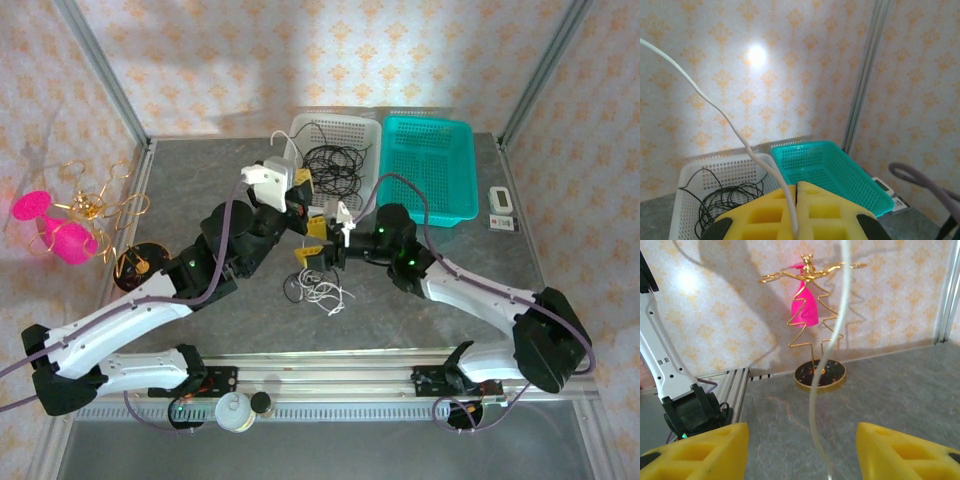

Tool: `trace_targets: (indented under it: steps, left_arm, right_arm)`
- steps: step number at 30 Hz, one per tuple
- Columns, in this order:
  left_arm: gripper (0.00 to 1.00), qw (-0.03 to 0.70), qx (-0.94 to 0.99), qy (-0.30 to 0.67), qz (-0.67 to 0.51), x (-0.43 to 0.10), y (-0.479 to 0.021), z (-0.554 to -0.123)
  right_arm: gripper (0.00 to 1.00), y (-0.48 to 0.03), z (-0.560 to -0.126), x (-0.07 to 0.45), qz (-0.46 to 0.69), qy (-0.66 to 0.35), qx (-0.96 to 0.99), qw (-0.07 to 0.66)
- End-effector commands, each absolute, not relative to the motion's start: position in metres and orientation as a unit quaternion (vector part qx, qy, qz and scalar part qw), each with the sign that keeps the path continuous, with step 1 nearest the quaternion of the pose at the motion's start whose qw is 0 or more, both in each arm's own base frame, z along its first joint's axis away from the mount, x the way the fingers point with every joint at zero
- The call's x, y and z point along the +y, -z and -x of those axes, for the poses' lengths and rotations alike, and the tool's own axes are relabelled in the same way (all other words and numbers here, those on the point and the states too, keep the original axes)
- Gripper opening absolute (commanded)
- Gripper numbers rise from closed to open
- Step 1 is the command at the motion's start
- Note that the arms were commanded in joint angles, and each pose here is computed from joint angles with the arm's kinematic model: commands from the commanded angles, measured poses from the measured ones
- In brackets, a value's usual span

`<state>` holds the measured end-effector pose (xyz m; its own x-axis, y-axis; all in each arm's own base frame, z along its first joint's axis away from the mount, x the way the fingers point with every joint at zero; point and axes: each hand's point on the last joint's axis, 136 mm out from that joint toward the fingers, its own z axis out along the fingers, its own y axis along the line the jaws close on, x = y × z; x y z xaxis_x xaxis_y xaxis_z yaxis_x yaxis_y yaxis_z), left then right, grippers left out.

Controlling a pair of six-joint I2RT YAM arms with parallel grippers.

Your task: Untangle the cables

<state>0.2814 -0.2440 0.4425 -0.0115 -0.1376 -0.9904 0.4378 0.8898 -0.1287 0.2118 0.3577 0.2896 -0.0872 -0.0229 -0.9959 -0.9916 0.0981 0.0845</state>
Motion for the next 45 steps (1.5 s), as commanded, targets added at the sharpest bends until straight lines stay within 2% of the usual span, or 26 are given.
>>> trace_targets:
  steps: [1,6,20,29,35,40,45]
  left_arm:
    - [0.0,0.712,0.667,0.195,-0.103,-0.236,-0.466,-0.281]
    - [0.0,0.729,0.645,0.2,-0.108,-0.228,-0.504,-0.272]
    - [0.0,0.793,0.565,0.202,-0.109,-0.213,-0.623,-0.255]
    - [0.0,0.854,0.482,0.184,-0.066,-0.181,-0.715,-0.236]
    - [0.0,0.894,0.414,0.17,-0.028,-0.154,-0.759,-0.217]
    - [0.0,0.916,0.36,0.176,-0.007,-0.136,-0.785,-0.197]
    - [0.0,0.919,0.367,0.143,0.003,-0.133,-0.784,-0.203]
  right_arm:
    - [0.57,-0.288,-0.226,0.372,0.438,-0.47,0.566,0.517]
    - [0.52,-0.241,-0.255,0.368,0.368,-0.441,0.641,0.51]
    - [0.49,-0.125,-0.282,0.36,0.323,-0.363,0.75,0.448]
    - [0.49,-0.092,-0.289,0.358,0.308,-0.342,0.779,0.426]
    - [0.54,-0.083,-0.309,0.35,0.274,-0.299,0.804,0.435]
    - [0.54,-0.077,-0.315,0.353,0.277,-0.286,0.811,0.428]
    - [0.57,-0.08,-0.327,0.341,0.245,-0.256,0.821,0.449]
